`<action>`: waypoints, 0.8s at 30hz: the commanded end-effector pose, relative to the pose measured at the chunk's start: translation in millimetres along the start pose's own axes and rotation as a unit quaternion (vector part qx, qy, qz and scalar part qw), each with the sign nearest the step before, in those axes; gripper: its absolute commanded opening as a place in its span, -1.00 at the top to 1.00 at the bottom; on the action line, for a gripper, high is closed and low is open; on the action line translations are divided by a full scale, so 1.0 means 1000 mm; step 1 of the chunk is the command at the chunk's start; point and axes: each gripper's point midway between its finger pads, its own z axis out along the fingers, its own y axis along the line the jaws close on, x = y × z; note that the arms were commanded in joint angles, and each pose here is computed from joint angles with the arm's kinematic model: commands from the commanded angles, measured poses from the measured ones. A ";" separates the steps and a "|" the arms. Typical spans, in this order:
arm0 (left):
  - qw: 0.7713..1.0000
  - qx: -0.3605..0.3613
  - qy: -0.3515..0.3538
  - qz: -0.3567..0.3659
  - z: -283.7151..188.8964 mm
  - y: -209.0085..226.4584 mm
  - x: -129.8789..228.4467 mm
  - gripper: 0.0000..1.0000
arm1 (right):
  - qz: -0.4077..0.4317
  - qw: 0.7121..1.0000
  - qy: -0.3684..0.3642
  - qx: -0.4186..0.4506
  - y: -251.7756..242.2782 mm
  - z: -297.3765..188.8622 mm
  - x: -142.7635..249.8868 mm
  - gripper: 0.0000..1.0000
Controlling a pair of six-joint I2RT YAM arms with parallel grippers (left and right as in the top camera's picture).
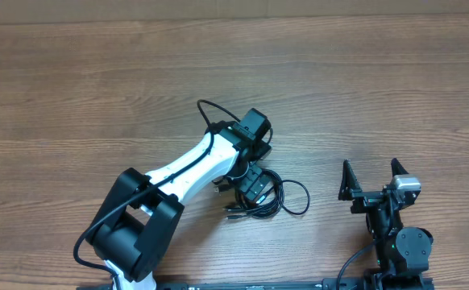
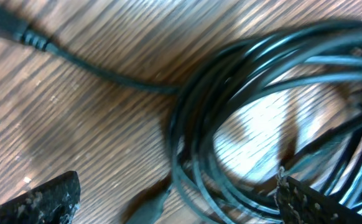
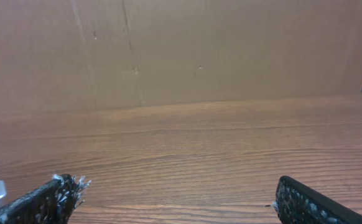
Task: Untangle cables
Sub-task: 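Close the left gripper on the cable coil and lift it up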
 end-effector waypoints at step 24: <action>0.999 -0.044 0.002 -0.027 0.034 -0.012 -0.013 -1.00 | -0.001 1.000 -0.002 -0.002 0.000 0.000 0.002 -1.00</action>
